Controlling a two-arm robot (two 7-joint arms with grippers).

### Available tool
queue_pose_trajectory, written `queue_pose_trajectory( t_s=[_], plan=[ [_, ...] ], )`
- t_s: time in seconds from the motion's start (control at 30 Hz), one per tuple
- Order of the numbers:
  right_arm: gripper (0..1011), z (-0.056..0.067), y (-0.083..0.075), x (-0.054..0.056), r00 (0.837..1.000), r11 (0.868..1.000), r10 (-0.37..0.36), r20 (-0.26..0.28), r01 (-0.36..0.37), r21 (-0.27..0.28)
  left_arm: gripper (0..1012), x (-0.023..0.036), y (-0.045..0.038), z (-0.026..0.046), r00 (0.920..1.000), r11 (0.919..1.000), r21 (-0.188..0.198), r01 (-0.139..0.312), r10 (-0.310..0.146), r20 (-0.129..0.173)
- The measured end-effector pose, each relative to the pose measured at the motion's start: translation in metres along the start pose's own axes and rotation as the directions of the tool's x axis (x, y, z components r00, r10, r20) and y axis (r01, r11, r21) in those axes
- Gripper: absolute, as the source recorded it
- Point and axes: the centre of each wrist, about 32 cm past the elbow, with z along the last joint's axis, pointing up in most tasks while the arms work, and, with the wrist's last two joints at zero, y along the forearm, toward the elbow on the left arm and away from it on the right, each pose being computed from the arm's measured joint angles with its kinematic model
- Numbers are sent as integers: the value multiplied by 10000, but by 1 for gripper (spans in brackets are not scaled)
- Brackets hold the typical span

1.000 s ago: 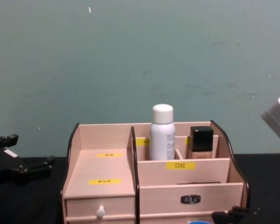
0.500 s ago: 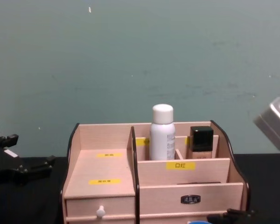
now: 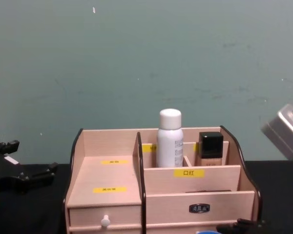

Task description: Pick up the facial cleanser and watermelon frost from the table and place them into the tiered storage box.

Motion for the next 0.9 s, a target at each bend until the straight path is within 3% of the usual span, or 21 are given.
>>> queue_pose_trajectory(
  t_s=[0.17,0.57,0.9],
  plan=[
    [993,0,-1,1,10000,10000,-2,-8,2,-2,1009,0,0,0,10000,10000,0,-1,1,0],
    [729,-2,-5,3,10000,10000,-4,-37,4,-2,1010,0,0,0,10000,10000,0,0,0,0],
    [729,-2,-6,3,10000,10000,-1,-45,1,5,1010,0,0,0,10000,10000,-1,0,0,0]
  ],
)
